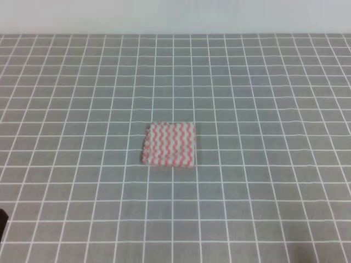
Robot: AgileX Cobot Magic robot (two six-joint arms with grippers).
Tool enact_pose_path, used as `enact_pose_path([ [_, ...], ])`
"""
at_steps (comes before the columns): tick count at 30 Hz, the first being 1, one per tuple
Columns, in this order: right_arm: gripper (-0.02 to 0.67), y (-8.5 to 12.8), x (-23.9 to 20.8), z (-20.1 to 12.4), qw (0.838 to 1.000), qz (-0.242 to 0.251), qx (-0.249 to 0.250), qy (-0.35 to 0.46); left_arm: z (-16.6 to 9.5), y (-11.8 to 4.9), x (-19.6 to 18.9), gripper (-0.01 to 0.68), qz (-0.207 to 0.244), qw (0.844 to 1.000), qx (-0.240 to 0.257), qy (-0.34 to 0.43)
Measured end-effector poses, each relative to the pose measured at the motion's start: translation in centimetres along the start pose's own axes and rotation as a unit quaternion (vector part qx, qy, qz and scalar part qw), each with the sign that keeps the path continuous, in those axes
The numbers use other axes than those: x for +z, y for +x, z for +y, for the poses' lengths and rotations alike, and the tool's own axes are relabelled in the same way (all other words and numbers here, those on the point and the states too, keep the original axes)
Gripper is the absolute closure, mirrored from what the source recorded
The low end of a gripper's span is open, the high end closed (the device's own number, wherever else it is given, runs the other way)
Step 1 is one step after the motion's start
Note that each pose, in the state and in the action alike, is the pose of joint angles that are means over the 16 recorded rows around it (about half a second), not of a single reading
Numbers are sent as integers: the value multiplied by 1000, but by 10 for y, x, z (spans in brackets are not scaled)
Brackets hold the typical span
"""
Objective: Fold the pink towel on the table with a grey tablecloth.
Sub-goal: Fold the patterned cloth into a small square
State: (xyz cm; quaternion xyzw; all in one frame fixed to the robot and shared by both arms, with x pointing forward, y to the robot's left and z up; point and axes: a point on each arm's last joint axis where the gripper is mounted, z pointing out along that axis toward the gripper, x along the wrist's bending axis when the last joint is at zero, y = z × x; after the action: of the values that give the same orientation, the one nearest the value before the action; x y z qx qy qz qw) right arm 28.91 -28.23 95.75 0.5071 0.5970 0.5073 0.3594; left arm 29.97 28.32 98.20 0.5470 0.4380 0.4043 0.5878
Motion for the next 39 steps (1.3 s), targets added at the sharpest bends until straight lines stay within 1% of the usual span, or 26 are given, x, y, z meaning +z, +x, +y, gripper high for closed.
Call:
enact_pose_path([
  [5, 664, 0, 0, 0, 1000, 0, 0, 0, 0, 0, 0, 676, 0, 1000, 1, -1],
  [10, 664, 0, 0, 1, 1000, 0, 1, 0, 0, -1, 0, 676, -5, 1000, 22, 0],
  [19, 664, 0, 0, 1, 1000, 1, 1, 0, -4, -3, -3, 677, -16, 999, 32, 20],
  [25, 664, 0, 0, 1, 1000, 1, 1, -1, -11, 0, -6, 677, 13, 998, 24, 56],
  [31, 664, 0, 0, 0, 1000, 0, 2, -1, -18, 5, -9, 677, 46, 994, 35, 93],
  [39, 664, 0, 0, 0, 1000, 0, 2, -2, -25, 6, -11, 677, 55, 989, 55, 129],
])
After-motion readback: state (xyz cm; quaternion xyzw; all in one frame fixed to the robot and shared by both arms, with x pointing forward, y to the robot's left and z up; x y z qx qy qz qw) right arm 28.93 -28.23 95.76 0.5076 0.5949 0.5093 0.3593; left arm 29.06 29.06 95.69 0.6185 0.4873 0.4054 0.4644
